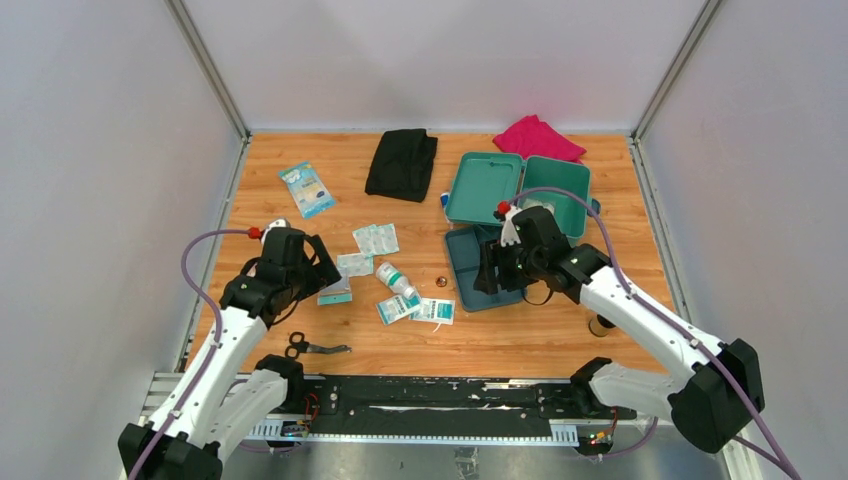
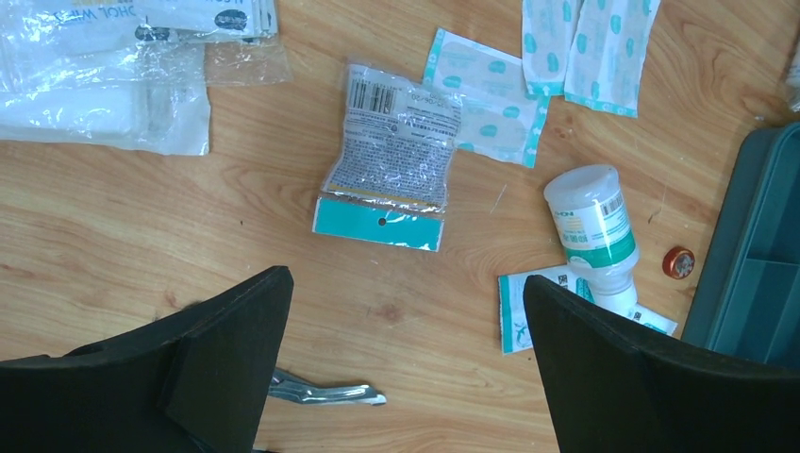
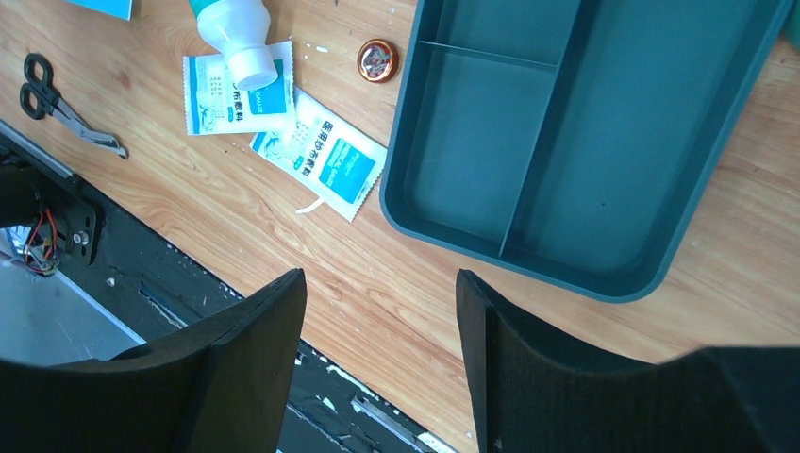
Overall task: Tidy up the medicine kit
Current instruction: Pick up the pill bottle at the center of the board.
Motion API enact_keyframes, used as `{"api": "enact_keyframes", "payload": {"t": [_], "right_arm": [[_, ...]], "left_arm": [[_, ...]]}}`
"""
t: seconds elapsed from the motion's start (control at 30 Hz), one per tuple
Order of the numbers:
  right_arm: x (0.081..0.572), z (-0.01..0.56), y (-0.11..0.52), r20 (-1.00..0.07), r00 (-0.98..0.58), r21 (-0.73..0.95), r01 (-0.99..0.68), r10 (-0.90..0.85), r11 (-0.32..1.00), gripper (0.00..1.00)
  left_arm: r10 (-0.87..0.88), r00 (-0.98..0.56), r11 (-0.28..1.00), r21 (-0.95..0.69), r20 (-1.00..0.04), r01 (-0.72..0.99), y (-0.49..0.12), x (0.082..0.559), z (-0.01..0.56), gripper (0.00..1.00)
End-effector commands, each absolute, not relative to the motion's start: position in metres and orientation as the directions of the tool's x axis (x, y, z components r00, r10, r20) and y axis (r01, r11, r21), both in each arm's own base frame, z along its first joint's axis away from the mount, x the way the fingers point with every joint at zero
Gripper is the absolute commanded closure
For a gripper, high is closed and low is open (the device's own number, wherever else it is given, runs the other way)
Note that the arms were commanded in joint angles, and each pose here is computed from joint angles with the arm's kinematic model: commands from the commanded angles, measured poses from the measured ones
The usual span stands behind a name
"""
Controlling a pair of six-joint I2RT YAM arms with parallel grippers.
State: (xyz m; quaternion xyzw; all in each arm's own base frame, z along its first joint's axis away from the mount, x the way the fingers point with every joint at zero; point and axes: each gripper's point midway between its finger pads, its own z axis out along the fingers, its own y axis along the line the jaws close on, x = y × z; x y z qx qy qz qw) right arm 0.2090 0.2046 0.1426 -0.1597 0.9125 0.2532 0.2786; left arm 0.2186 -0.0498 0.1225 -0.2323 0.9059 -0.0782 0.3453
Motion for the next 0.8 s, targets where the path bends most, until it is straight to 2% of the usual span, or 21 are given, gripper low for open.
{"api": "enact_keyframes", "payload": {"t": [0.0, 0.2, 0.43, 0.6, 0.77], "right_arm": [[0.206, 0.151, 0.217, -0.597, -0.776, 0.366, -0.486, -0.200, 0.794, 0.35], [0.208, 0.152, 0.249, -0.619, -0.741, 0.319, -0.542, -0.262, 0.777, 0.32], [0.215, 0.140, 0.317, -0.613, -0.677, 0.221, -0.642, -0.407, 0.734, 0.23], [0.225, 0.120, 0.360, -0.578, -0.662, 0.196, -0.679, -0.476, 0.707, 0.21], [0.242, 0.101, 0.387, -0.553, -0.649, 0.174, -0.703, -0.523, 0.689, 0.18]], "left_arm": [[-0.480, -0.634, 0.876, -0.299, -0.606, -0.377, -0.047, 0.221, 0.122, 0.01], [-0.453, -0.640, 0.890, -0.276, -0.621, -0.362, -0.044, 0.221, 0.123, 0.01], [-0.374, -0.642, 0.926, -0.230, -0.669, -0.300, -0.040, 0.225, 0.145, 0.01], [-0.315, -0.619, 0.948, -0.206, -0.719, -0.243, -0.037, 0.227, 0.181, 0.01], [-0.220, -0.558, 0.969, -0.112, -0.800, -0.222, -0.019, 0.231, 0.218, 0.00]]}}
